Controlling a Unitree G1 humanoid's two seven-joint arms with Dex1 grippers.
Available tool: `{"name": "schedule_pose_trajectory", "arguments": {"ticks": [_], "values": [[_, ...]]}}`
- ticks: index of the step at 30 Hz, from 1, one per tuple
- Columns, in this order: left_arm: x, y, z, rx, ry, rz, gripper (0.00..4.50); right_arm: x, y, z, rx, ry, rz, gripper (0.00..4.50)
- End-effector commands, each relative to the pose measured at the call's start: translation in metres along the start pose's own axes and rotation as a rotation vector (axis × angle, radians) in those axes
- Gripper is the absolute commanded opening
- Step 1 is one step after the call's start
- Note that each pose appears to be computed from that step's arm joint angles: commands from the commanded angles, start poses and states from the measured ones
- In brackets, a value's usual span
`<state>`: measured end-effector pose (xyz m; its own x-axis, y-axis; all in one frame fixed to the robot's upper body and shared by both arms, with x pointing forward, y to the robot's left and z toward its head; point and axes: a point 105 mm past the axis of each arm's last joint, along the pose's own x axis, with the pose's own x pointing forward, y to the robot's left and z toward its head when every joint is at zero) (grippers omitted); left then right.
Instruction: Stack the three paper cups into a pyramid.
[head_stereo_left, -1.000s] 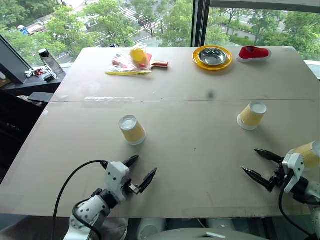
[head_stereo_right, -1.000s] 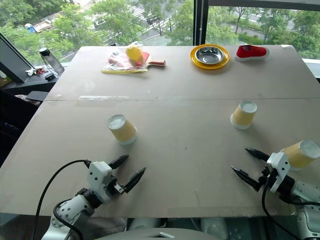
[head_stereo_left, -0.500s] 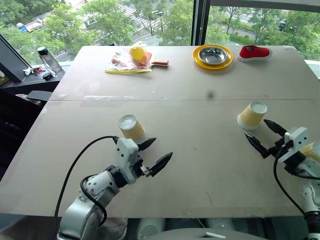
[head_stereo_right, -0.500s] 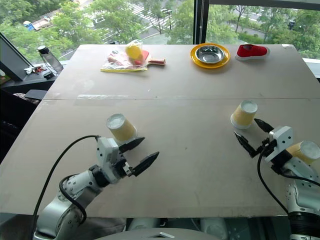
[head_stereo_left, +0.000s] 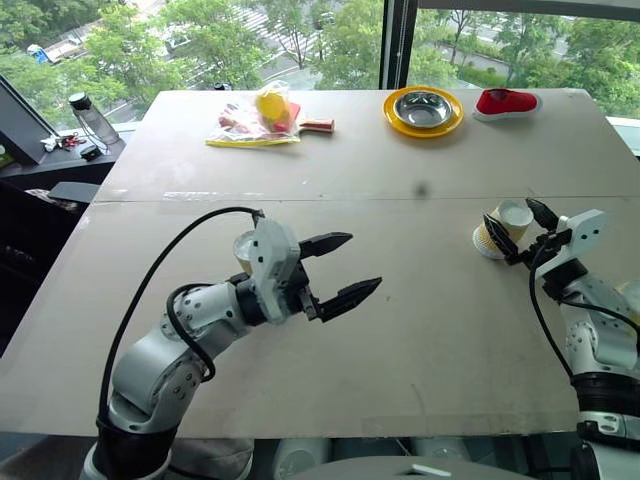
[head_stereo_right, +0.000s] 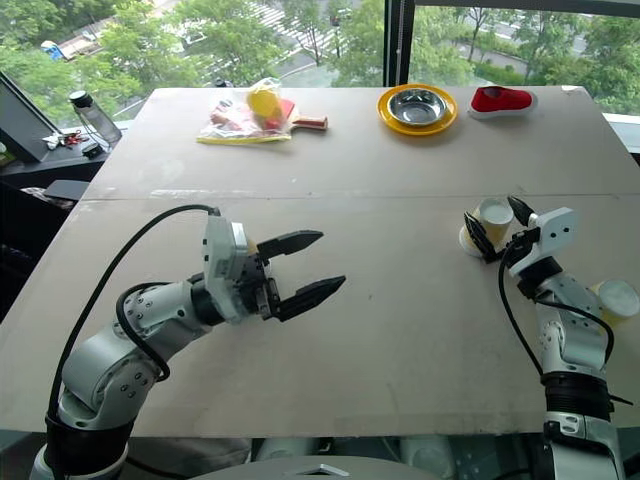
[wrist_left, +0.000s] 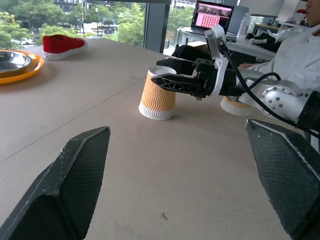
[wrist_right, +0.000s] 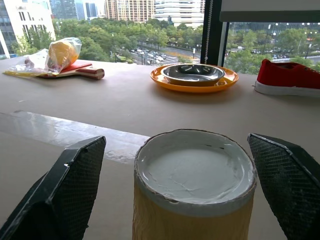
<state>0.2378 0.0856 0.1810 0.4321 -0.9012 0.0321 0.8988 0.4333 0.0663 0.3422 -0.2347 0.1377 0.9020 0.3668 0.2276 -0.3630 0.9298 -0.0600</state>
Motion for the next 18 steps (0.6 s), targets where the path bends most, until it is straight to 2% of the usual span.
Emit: {"name": "schedule_pose_trajectory", "arguments": {"ticks": [1,2,5,12,18], "values": [[-0.001,-0.006,0.012,0.049,-0.028,-0.019,4.50,0.002,-0.005,0.009,0.021,-0.041,-0.026,4.00],[-0.001,-0.005,0.013,0.052,-0.030,-0.016,4.50,0.002,-0.005,0.009,0.024,-0.042,-0.026,3.75],[-0.002,-0.001,0.014,0.063,-0.035,0.002,4.50,0.002,-0.004,0.009,0.023,-0.041,-0.019,2.29],[-0.006,0.004,0.013,0.074,-0.041,0.042,4.50,0.007,0.011,0.012,0.001,-0.044,0.056,2.25],[-0.022,0.016,0.003,0.083,-0.014,0.186,4.50,0.030,0.070,0.018,-0.006,-0.048,0.291,2.25]]}}
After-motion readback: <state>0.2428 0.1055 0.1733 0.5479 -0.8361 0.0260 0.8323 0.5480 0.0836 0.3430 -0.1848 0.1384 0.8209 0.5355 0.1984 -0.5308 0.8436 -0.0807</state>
